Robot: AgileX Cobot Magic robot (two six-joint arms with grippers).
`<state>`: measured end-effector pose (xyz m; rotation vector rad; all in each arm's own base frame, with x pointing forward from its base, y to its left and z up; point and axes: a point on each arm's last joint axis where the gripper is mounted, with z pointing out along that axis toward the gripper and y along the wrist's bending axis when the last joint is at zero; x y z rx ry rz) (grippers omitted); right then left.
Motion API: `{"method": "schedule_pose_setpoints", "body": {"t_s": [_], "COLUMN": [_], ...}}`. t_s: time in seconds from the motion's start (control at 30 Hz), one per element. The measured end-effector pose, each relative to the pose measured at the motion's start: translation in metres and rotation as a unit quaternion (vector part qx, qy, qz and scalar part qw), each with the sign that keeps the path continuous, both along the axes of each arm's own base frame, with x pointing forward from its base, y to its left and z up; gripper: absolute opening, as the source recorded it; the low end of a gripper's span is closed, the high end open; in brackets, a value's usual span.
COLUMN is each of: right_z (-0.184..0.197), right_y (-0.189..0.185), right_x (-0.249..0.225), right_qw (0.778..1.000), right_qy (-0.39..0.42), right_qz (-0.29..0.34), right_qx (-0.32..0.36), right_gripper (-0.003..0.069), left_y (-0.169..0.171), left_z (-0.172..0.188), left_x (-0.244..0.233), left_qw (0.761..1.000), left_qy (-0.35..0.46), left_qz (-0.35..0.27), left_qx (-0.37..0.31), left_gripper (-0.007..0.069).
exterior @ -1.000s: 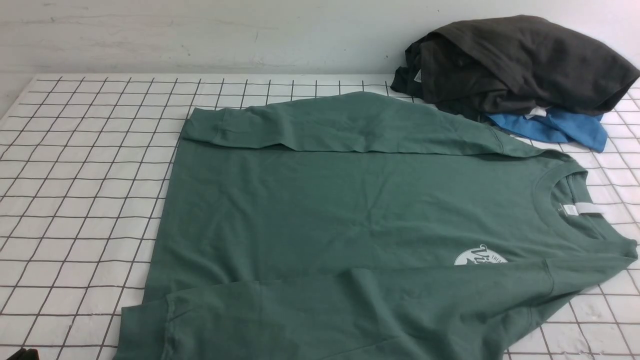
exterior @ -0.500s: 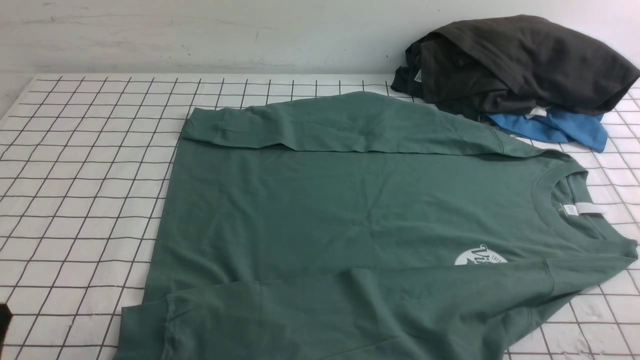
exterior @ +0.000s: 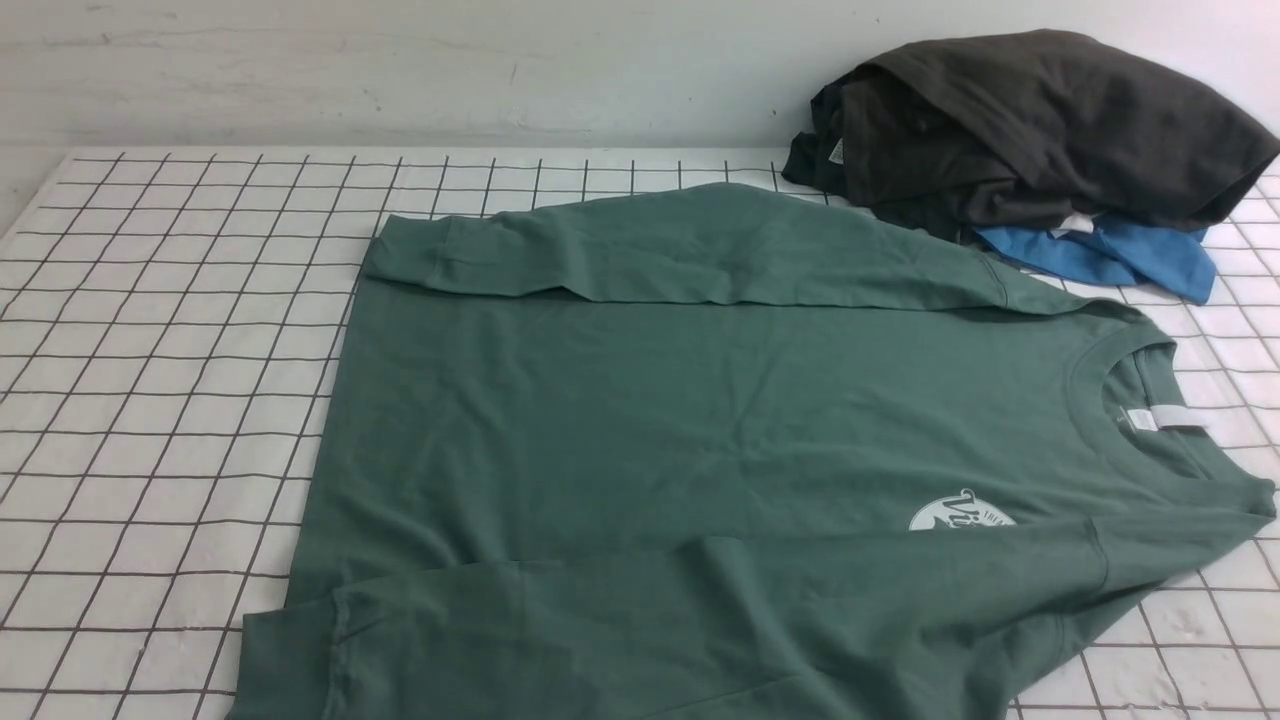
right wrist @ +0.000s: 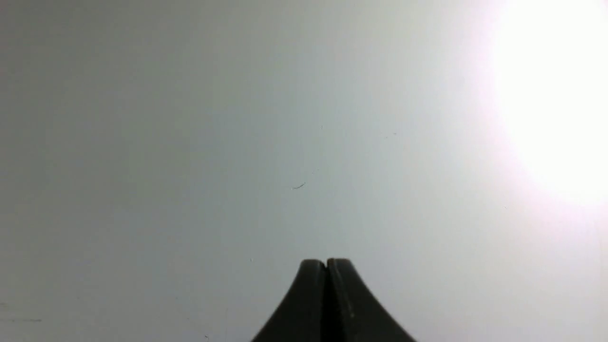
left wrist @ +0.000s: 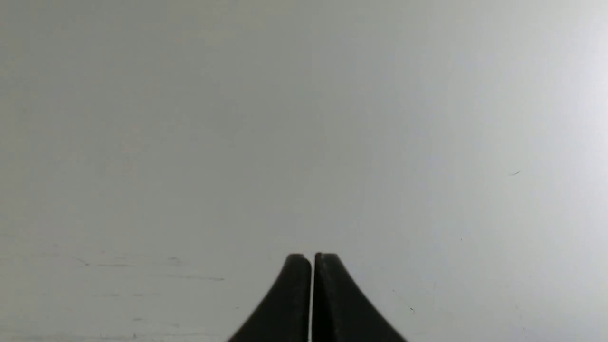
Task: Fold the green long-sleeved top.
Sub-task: Use the left arm to clamp the cuff closest to it
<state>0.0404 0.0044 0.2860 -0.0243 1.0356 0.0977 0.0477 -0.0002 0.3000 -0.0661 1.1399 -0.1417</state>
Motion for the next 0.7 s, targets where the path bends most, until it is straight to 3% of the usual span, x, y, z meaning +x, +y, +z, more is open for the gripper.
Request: {"method": "schedule_pose_setpoints", "body": {"t_s": [0.13, 0.27, 0.3, 0.37, 0.4, 0.43, 0.47, 0.5, 0.57, 0.6, 0.7], "right_z": [0.035, 0.054, 0.057, 0.048, 0.044, 0.031, 0.022, 0.012, -0.004, -0.005, -0.016], "right_y": [0.000, -0.003, -0.003, -0.004, -0.004, -0.002, -0.001, 0.001, 0.006, 0.007, 0.020], "right_x": [0.014, 0.059, 0.058, 0.083, 0.090, 0.103, 0.109, 0.117, 0.128, 0.129, 0.142], "right_qw": [0.996, 0.959, 0.957, 0.901, 0.887, 0.833, 0.813, 0.778, 0.737, 0.735, 0.723], "right_qy": [0.080, 0.276, 0.284, 0.429, 0.458, 0.550, 0.578, 0.625, 0.673, 0.675, 0.683], "right_qz": [-0.014, -0.038, -0.039, -0.043, -0.042, -0.035, -0.033, -0.017, 0.008, 0.011, 0.063], "right_qx": [-0.021, -0.043, -0.041, -0.042, -0.044, -0.051, -0.054, -0.061, -0.062, -0.060, -0.085], "right_gripper": [-0.0015, -0.0015, -0.0015, -0.0015, -0.0015, -0.0015, -0.0015, -0.0015, -0.0015, -0.0015, -0.0015], "left_y": [-0.002, -0.008, -0.008, -0.013, -0.014, -0.017, -0.019, -0.022, -0.025, -0.026, -0.028], "left_z": [0.043, 0.051, 0.046, 0.031, 0.027, 0.006, -0.001, -0.018, -0.038, -0.040, -0.075], "left_x": [0.020, 0.076, 0.081, 0.104, 0.108, 0.122, 0.127, 0.135, 0.147, 0.148, 0.173], "left_qw": [0.998, 0.959, 0.955, 0.902, 0.892, 0.845, 0.829, 0.792, 0.748, 0.744, 0.682], "left_qy": [0.061, 0.279, 0.294, 0.428, 0.449, 0.530, 0.553, 0.603, 0.655, 0.659, 0.721], "left_qz": [0.003, -0.020, 0.007, -0.045, -0.049, -0.067, -0.075, -0.088, -0.105, -0.107, -0.116], "left_qx": [0.028, 0.039, 0.034, 0.030, 0.029, 0.029, 0.028, 0.028, 0.025, 0.024, 0.020], "left_gripper": [-0.0007, -0.0007, -0.0007, -0.0007, -0.0007, 0.0001, 0.0013, 0.0041, 0.0118, 0.0118, 0.0333]}}
